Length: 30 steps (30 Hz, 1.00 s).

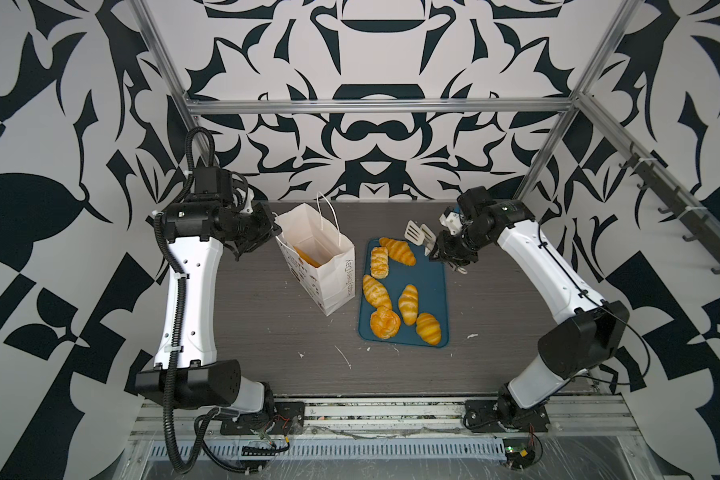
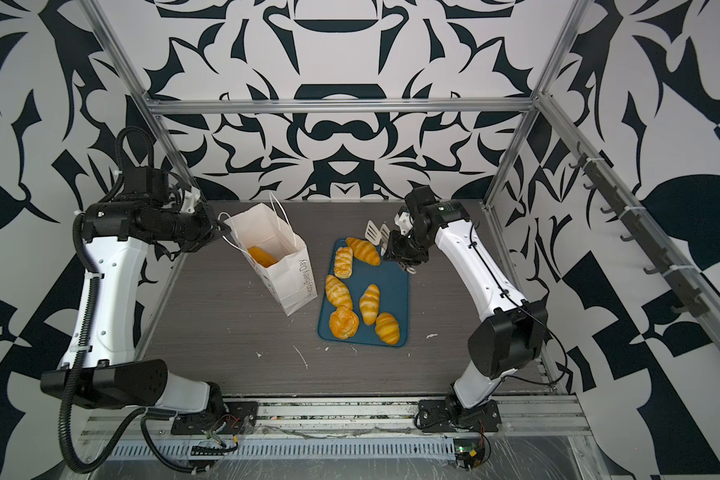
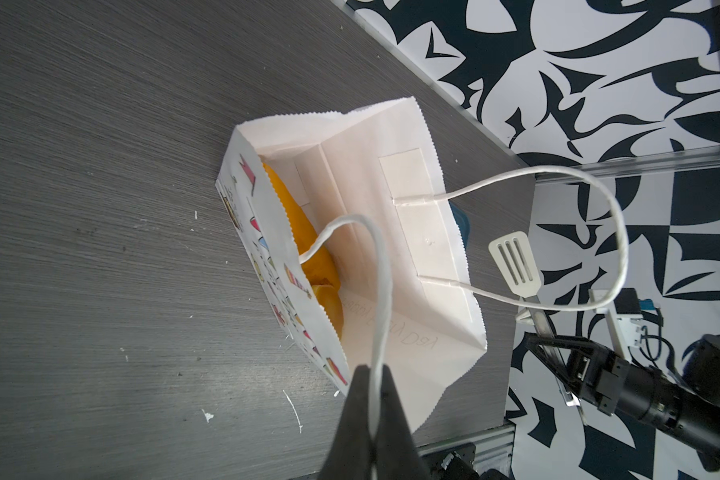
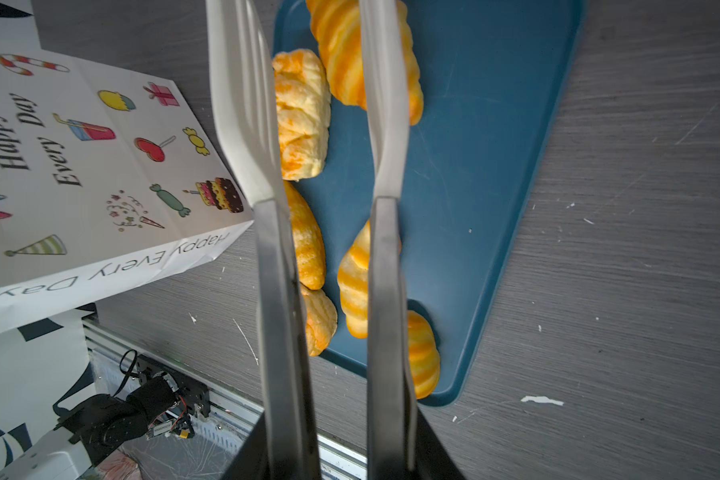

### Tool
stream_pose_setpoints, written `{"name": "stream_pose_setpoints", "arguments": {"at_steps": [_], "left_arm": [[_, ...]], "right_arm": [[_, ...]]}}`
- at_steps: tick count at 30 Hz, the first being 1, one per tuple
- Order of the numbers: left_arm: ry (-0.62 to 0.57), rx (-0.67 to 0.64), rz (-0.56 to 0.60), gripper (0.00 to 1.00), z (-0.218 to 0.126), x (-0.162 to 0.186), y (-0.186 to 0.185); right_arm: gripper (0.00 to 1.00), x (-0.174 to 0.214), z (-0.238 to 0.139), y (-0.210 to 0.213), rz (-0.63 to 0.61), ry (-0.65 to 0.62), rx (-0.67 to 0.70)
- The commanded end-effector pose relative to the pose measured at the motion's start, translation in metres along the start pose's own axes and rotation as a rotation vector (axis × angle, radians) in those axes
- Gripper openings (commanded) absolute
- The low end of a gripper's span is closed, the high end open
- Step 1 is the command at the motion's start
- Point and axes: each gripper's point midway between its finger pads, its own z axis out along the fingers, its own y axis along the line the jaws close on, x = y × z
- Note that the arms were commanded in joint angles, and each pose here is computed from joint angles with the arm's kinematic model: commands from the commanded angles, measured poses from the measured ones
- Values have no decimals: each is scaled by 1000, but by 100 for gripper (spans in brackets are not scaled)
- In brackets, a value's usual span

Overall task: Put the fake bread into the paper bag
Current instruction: 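Move the tongs back over the remaining pastries on the tray with the right gripper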

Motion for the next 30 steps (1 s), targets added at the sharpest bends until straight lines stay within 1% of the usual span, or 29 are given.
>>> {"name": "stream_pose_setpoints", "arguments": {"at_steps": [1, 11, 15, 25, 30], "left_arm": [[28, 0, -24, 0, -4, 12, 3], [27, -3, -23, 0, -6, 13, 4], [27, -3, -23, 0, -5, 14, 4], [26, -5, -25, 0, -5, 13, 4], [23, -2, -23, 0, -6, 12, 3]], "right_arm": [[40, -3, -2, -5, -19, -23, 15], [42, 8, 21, -22, 3, 49, 53], [43, 7, 27, -25, 10, 59, 54], [44, 4, 38, -32, 22, 82, 69], [44, 2, 41, -41, 2, 96, 120]]}}
